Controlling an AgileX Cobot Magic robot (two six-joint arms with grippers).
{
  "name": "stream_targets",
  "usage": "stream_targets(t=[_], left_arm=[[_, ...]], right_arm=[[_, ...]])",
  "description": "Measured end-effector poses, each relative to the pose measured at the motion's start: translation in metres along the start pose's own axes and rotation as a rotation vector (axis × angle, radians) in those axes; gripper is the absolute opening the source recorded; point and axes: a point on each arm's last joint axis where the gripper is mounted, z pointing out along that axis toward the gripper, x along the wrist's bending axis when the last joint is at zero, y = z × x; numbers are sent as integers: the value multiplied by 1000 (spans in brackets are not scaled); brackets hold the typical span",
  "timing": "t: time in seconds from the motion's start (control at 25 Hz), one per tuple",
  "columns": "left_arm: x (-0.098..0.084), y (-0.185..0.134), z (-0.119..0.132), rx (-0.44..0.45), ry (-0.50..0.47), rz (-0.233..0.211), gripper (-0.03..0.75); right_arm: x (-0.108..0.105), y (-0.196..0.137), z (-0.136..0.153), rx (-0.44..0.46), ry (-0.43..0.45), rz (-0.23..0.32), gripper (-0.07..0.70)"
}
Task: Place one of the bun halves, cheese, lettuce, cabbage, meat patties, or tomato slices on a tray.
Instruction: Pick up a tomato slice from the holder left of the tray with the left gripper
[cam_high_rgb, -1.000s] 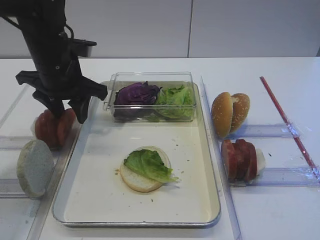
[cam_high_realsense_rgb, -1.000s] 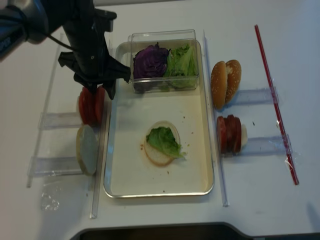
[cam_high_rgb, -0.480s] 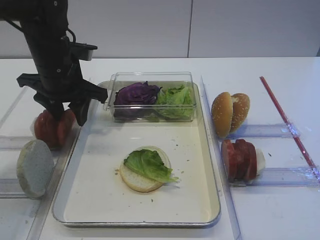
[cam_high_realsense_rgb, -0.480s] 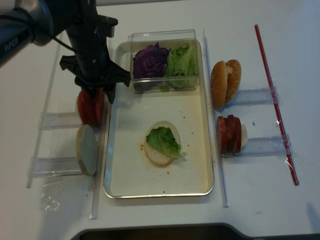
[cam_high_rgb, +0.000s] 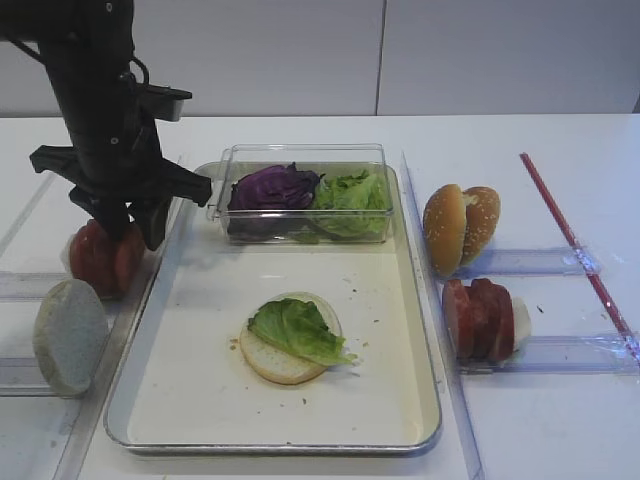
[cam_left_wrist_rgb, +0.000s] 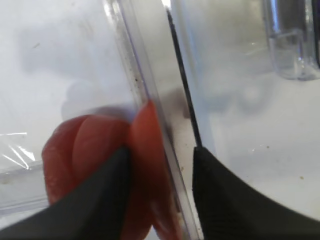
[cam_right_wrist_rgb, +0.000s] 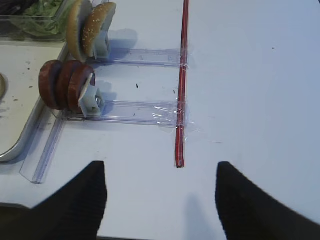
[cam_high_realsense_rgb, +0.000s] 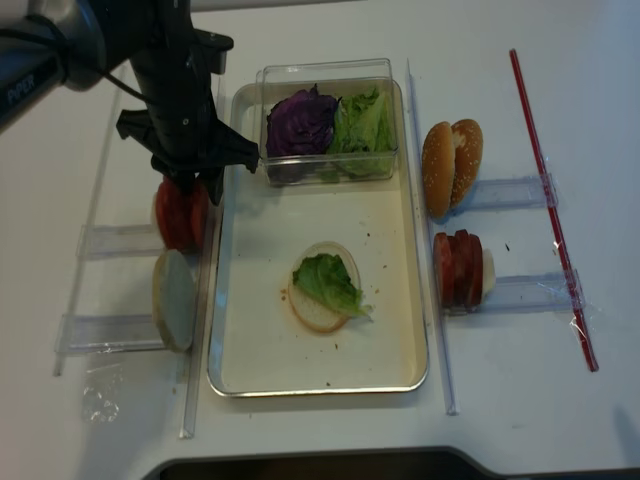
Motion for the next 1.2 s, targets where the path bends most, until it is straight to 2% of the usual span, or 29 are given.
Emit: stream_targets(t=[0.64,1.0,1.2], left_arm=[[0,0,0,2,0,-5,293],[0,-1,0,14,3,-66,248],[1,-1,0,16,7,-79,223]], right_arm=[[0,0,0,0,0,0,505],[0,0,0,0,0,3,505],[0,0,0,0,0,3,505]])
